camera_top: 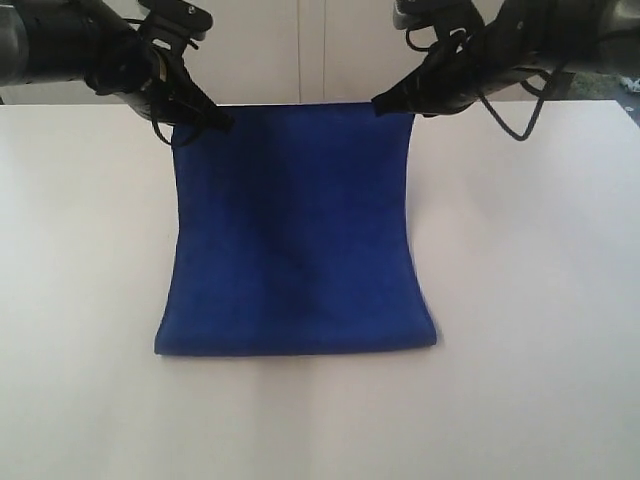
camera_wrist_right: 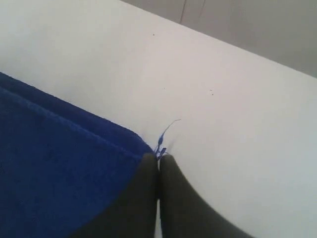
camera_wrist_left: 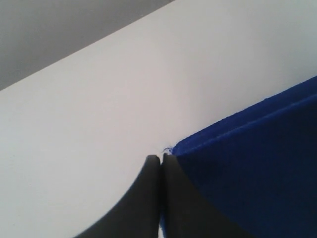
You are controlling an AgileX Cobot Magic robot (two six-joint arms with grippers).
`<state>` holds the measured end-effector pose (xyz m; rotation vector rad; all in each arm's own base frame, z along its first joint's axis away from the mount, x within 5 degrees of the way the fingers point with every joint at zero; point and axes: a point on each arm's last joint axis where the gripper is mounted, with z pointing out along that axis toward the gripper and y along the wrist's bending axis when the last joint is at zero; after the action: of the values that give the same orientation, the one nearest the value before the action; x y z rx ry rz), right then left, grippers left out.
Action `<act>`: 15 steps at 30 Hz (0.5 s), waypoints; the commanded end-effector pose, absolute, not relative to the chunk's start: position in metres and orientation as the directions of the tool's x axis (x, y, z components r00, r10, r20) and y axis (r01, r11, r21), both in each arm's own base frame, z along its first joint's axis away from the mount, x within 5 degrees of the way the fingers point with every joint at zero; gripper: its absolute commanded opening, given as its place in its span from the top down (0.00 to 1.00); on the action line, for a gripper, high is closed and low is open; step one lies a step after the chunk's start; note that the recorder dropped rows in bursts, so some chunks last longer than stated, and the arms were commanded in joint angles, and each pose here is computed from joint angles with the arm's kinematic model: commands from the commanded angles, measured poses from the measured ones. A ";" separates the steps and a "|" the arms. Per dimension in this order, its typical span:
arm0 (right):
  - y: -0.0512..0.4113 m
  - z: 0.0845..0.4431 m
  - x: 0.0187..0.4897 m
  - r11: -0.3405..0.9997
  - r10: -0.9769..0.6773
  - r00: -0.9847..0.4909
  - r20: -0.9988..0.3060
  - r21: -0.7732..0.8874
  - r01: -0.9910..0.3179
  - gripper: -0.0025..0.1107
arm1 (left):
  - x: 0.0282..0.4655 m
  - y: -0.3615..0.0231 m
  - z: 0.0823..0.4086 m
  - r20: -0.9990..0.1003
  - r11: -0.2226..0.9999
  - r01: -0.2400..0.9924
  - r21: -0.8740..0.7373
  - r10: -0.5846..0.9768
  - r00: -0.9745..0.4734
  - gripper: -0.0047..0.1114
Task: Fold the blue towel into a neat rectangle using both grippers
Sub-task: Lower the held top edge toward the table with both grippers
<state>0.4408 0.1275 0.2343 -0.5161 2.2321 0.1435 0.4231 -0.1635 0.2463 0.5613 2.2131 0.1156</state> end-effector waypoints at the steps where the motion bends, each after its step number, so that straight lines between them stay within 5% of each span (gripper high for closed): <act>1: 0.124 0.227 0.452 0.913 -0.318 -0.563 -0.763 -0.087 -0.398 0.98 | 0.431 -0.159 0.240 -0.711 0.896 0.348 0.274 0.433 -0.554 0.96; 15: 0.128 0.208 0.469 0.916 -0.315 -0.559 -0.767 -0.091 -0.391 0.98 | 0.452 -0.153 0.227 -0.735 0.906 0.332 0.262 0.410 -0.540 0.96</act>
<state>0.4636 0.1327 0.1978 -0.5093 2.2473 0.1330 0.4472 -0.1583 0.2190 0.5481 2.2024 0.0967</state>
